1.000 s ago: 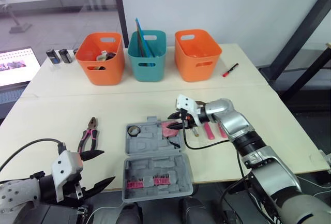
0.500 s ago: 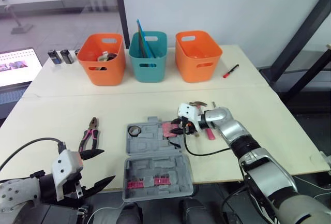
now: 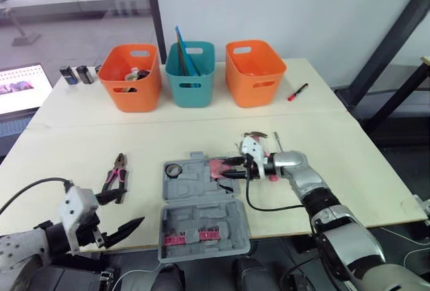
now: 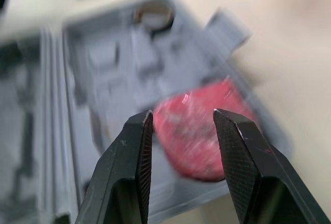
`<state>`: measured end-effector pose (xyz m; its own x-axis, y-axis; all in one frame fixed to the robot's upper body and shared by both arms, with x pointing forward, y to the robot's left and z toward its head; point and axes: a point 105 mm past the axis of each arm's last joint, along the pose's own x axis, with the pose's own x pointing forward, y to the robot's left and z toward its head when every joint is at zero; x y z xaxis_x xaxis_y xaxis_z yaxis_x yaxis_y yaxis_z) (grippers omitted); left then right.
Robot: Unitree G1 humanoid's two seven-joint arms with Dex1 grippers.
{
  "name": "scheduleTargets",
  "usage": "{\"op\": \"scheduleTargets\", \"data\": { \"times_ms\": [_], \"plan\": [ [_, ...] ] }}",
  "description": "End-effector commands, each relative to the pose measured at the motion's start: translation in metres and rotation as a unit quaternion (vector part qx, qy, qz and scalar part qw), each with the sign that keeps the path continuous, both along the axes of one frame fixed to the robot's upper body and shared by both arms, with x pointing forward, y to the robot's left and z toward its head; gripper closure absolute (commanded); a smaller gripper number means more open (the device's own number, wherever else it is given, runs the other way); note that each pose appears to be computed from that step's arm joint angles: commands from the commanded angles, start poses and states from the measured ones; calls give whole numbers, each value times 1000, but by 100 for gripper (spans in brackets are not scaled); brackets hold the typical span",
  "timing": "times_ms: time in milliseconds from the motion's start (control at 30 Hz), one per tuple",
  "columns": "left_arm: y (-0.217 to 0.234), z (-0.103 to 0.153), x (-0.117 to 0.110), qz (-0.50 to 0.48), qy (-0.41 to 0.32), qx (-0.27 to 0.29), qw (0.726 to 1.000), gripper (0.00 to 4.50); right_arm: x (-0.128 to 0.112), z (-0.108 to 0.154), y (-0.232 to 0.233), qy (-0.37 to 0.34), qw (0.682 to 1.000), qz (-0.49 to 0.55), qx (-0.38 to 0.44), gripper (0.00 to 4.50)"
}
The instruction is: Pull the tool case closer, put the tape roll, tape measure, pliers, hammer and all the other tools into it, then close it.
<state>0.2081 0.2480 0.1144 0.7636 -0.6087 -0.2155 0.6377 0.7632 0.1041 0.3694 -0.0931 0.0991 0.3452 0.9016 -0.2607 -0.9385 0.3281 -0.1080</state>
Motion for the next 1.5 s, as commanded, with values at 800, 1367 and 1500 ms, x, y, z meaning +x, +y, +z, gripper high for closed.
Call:
{"op": "scheduleTargets", "data": {
  "times_ms": [800, 1367, 1500],
  "plan": [
    [140, -46, -66, 378, -69, -81, 920, 0, -61, -5, -203, -38, 917, -385, 97, 7],
    [32, 19, 80, 435, -24, -59, 898, 0, -71, 115, -4, -4, 997, 70, 12, 7],
    [13, 22, 101, 402, 7, -67, 913, 0, -76, 120, 9, -26, 994, 106, -9, 7]
  ]
}}
